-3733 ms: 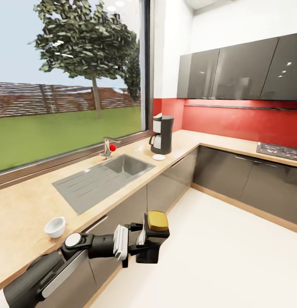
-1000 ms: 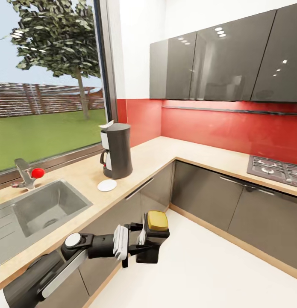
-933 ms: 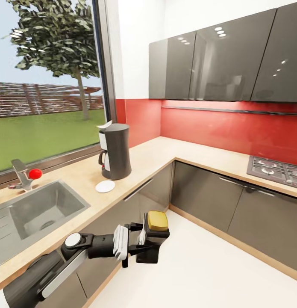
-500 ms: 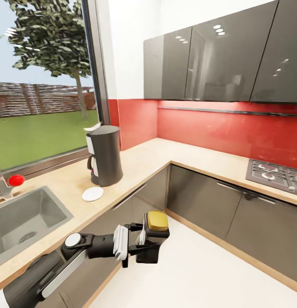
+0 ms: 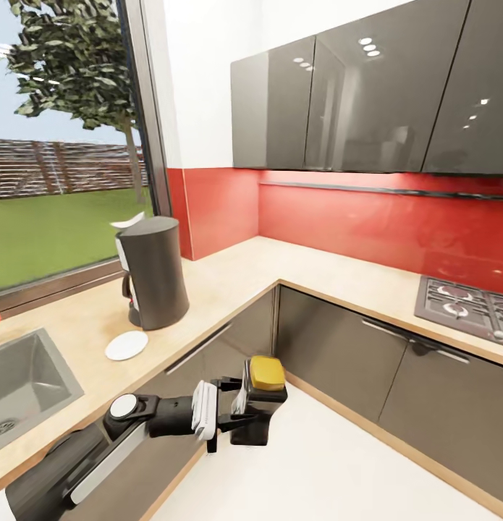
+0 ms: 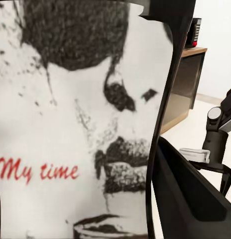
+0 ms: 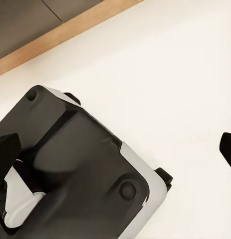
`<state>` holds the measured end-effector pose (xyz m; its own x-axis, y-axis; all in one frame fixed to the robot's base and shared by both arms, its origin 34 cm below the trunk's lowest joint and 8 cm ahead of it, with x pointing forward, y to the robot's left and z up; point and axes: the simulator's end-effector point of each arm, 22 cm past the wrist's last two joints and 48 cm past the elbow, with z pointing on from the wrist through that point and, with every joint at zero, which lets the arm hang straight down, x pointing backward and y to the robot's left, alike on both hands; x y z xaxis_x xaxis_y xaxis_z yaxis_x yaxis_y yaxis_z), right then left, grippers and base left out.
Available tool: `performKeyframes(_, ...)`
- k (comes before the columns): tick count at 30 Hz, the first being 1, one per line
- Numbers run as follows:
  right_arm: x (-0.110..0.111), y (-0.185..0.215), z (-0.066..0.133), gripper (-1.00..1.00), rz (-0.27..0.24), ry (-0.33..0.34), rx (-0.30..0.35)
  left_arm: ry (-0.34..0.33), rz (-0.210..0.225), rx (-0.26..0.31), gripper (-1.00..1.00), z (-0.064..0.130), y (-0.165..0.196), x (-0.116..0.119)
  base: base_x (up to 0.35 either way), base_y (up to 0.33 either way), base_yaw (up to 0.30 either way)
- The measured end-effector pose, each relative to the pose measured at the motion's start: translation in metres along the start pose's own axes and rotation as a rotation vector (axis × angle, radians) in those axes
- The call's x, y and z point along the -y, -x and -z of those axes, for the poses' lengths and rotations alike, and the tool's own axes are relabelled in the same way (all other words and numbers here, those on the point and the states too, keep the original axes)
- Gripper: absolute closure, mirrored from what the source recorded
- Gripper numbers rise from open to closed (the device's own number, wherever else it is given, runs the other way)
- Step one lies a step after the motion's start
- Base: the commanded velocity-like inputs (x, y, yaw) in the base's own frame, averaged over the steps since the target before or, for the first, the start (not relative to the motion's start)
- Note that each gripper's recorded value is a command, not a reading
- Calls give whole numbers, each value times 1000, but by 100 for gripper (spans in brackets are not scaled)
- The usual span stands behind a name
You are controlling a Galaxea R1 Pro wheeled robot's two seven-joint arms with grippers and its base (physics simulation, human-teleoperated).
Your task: Set up a coffee station on the kitchen countertop: keep the coffee maker on the countertop, move the bottle of coffee from the kitchen shelf to the counter next to the coffee maker, place a paper coffee filter on top of the coffee maker, put the saucer next to the coffee maker with the coffee cup on the saucer, and place the electric kettle next to the coffee maker.
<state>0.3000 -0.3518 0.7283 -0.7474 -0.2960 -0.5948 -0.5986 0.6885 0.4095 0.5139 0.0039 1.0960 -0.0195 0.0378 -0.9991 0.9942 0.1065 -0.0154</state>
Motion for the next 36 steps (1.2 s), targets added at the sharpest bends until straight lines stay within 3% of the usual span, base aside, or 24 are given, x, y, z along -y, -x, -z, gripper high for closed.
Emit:
performKeyframes(16, 0, 0, 0, -100, 0, 0, 0, 0, 0, 0, 100, 0, 0, 0, 264, -206, 8)
performKeyframes(36, 0, 0, 0, -100, 0, -2, 0, 0, 0, 2, 100, 0, 1, 0, 158, -120, 179)
